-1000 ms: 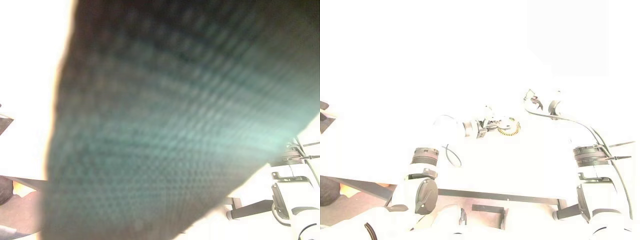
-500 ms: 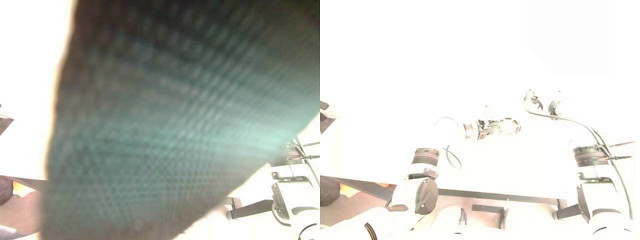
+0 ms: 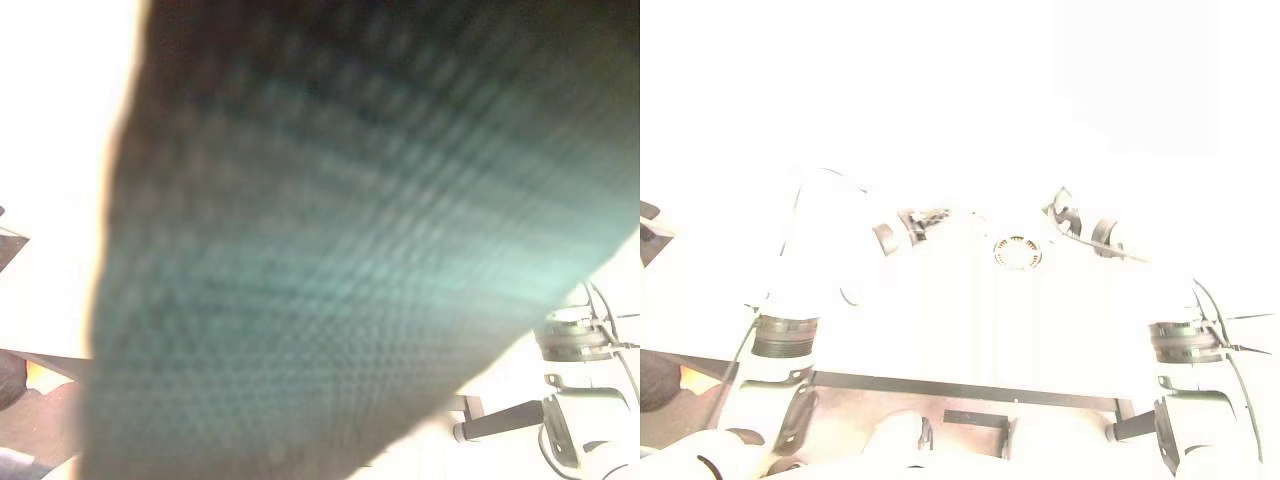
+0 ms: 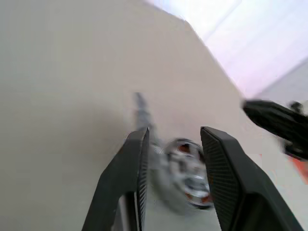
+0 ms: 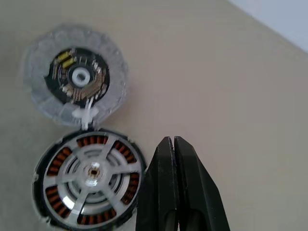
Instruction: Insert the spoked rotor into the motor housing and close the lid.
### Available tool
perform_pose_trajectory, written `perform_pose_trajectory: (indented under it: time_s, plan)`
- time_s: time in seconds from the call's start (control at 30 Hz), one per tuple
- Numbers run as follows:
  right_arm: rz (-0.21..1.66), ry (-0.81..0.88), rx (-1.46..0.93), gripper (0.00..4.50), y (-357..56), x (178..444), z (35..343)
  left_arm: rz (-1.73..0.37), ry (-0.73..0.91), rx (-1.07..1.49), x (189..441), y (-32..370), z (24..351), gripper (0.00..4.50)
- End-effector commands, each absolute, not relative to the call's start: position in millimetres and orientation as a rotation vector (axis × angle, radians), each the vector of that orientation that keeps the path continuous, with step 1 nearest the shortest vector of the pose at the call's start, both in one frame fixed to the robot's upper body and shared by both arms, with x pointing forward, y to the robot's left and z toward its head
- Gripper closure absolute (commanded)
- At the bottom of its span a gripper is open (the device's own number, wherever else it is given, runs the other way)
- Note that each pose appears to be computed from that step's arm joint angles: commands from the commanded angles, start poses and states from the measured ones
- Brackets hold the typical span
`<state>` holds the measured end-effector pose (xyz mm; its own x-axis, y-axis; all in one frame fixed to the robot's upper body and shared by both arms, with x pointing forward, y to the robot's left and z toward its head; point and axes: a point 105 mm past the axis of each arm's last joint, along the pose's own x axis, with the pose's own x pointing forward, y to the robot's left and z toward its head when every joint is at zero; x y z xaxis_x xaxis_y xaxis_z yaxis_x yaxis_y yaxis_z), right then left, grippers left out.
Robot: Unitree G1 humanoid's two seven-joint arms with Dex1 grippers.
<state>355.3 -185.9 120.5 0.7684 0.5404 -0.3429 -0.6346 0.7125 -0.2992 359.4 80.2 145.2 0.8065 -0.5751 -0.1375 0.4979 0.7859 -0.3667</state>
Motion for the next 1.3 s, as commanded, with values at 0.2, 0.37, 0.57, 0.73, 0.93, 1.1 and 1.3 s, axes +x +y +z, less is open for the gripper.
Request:
perform_pose_trajectory:
  time_s: [0.2,0.37,0.57,0.73,0.93,1.1,1.3]
  plan:
    - [0.661,0.216,-0.482,4.5,-165,369,100,-0.667,0.096,-0.096,353,71,144,2.7]
    - [0.676,0.14,-0.464,4.5,-154,378,119,-0.664,0.118,-0.084,350,70,136,2.7]
    - [0.676,0.137,-0.448,4.5,-151,381,118,-0.655,0.14,-0.083,348,74,130,2.7]
    - [0.671,0.366,-0.49,4.5,-166,363,38,-0.634,0.158,-0.076,348,80,125,2.7]
    - [0.657,0.26,-0.47,4.5,-163,374,68,-0.621,0.152,-0.085,350,84,127,2.7]
    - [0.668,0.161,-0.485,4.5,-160,378,102,-0.613,0.162,-0.08,352,83,122,2.7]
    - [0.785,0.028,-0.68,4.5,-150,370,150,-0.603,0.163,-0.071,354,85,120,2.7]
